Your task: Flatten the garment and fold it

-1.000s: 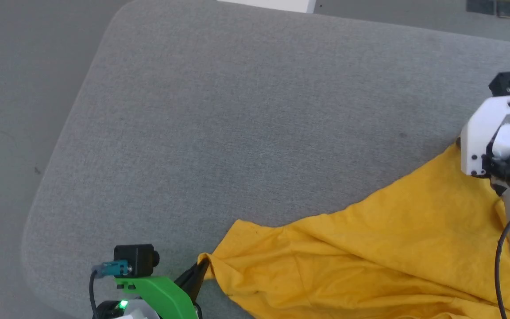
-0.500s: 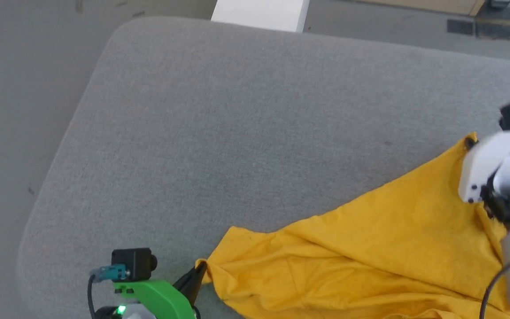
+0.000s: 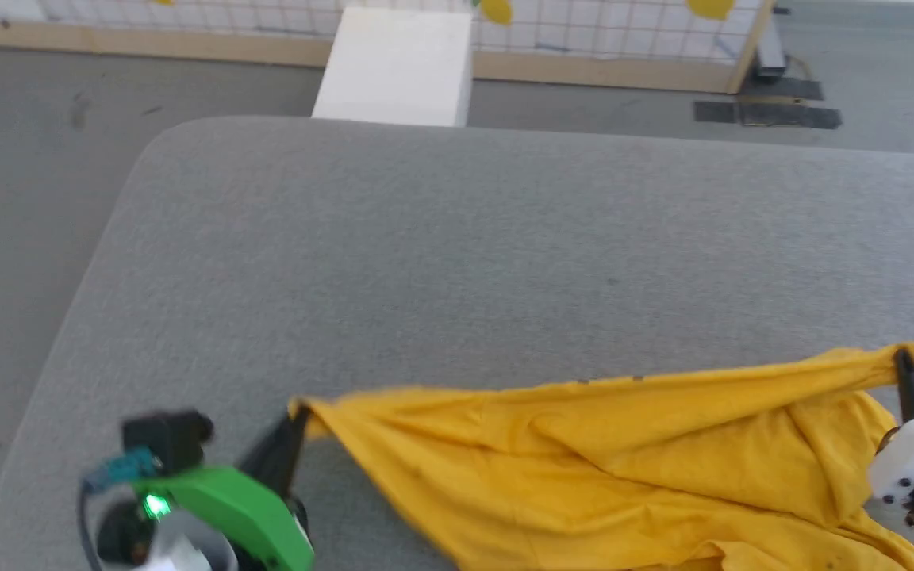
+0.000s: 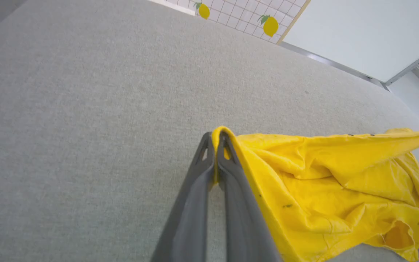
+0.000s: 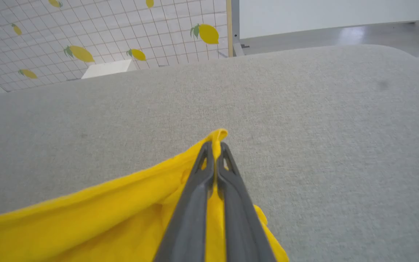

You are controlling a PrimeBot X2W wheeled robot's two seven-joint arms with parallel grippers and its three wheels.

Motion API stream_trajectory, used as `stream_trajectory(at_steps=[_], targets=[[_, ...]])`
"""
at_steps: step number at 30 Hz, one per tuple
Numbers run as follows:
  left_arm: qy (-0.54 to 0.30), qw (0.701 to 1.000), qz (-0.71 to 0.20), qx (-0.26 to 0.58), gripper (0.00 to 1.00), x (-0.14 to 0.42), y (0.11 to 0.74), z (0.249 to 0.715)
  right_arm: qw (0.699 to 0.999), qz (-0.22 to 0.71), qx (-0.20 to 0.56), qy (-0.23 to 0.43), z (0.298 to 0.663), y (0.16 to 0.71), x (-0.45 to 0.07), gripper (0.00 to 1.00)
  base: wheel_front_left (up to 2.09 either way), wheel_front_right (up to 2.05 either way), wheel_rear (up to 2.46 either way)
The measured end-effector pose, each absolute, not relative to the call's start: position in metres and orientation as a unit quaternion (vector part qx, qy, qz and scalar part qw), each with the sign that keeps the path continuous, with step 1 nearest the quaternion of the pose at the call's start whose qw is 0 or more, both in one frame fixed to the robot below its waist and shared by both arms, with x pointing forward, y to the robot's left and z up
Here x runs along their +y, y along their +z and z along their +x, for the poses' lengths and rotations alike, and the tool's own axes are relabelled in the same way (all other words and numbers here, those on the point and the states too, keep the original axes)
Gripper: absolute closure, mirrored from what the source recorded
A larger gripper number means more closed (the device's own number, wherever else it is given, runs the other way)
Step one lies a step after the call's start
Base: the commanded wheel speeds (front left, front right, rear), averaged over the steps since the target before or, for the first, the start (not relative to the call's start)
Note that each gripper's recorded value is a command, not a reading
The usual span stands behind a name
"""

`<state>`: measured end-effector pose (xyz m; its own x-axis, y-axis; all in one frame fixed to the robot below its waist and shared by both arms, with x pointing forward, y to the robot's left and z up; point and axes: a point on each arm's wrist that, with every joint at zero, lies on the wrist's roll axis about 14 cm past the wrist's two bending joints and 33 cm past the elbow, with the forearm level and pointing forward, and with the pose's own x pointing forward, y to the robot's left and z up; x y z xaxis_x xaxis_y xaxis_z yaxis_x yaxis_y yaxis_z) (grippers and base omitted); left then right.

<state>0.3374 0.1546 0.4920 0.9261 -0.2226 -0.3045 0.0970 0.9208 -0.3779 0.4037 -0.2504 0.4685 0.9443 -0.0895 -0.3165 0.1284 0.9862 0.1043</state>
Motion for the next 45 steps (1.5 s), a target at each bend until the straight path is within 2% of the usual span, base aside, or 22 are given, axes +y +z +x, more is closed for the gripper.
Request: stream_trajectory(at_steps=[7,15,23,30,37,42,45], targets=[[-0.173,0.977,-0.119,0.028,1.0,0.138,0.588,0.393,0.993,0.007,0.093,-0.073,0.396,0.542,-0.282,1.0,0.0,0.0,0.0],[-0.223,0.962,-0.13,-0.085,1.0,0.12,0.69,0.449,0.993,-0.104,0.038,-0.052,0.429,0.635,-0.291,1.0,0.0,0.0,0.0],[-0.201,0.958,-0.147,-0.139,1.0,0.125,0.75,0.521,0.987,-0.153,0.03,-0.022,0.497,0.677,-0.276,1.0,0.0,0.0,0.0],[-0.156,0.958,-0.139,-0.194,1.0,0.138,0.787,0.587,0.982,-0.185,0.016,-0.034,0.564,0.697,-0.278,1.0,0.0,0.0,0.0],[-0.108,0.929,-0.154,-0.319,1.0,0.159,0.827,0.633,0.977,-0.194,-0.05,-0.067,0.626,0.724,-0.283,1.0,0.0,0.0,0.0],[-0.084,0.904,-0.126,-0.401,1.0,0.169,0.83,0.652,0.969,-0.215,-0.094,-0.082,0.656,0.723,-0.282,1.0,0.0,0.0,0.0],[-0.078,0.906,-0.103,-0.404,1.0,0.169,0.806,0.67,0.966,-0.227,-0.096,-0.077,0.669,0.703,-0.28,1.0,0.0,0.0,0.0]])
